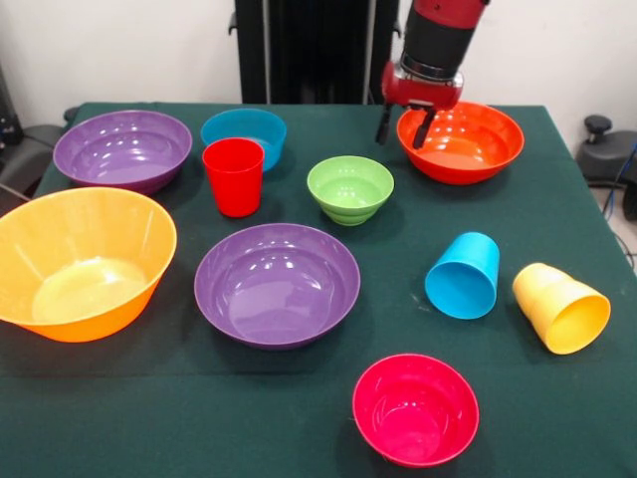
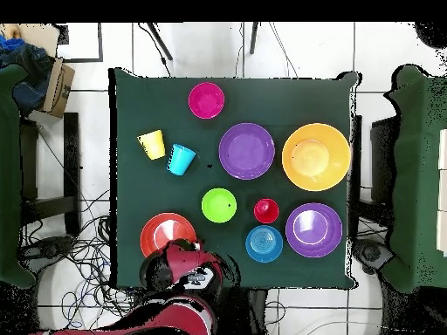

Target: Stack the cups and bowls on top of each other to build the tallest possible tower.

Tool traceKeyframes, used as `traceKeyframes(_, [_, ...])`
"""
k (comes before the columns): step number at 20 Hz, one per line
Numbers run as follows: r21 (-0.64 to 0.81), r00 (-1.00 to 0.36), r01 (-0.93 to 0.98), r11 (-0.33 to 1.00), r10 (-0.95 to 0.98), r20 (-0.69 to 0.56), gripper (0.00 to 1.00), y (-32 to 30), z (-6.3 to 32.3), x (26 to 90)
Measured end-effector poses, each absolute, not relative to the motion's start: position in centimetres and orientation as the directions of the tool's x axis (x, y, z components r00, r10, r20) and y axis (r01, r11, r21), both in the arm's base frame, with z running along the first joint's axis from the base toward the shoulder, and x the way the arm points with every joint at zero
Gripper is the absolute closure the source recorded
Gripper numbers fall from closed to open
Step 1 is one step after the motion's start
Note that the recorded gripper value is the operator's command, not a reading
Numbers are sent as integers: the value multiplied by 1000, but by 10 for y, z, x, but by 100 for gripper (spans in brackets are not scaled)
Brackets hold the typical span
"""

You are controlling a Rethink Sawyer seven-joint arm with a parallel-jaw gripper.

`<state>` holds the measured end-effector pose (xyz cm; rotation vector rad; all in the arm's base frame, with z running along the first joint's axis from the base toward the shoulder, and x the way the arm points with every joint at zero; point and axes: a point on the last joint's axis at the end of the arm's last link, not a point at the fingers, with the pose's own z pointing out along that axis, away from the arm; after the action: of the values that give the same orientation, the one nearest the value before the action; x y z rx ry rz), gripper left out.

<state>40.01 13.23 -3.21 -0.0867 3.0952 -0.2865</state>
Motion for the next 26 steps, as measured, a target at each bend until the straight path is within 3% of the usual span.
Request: traceKeyframes(26, [-203, -997, -64, 977, -71, -23, 0, 119, -29, 398])
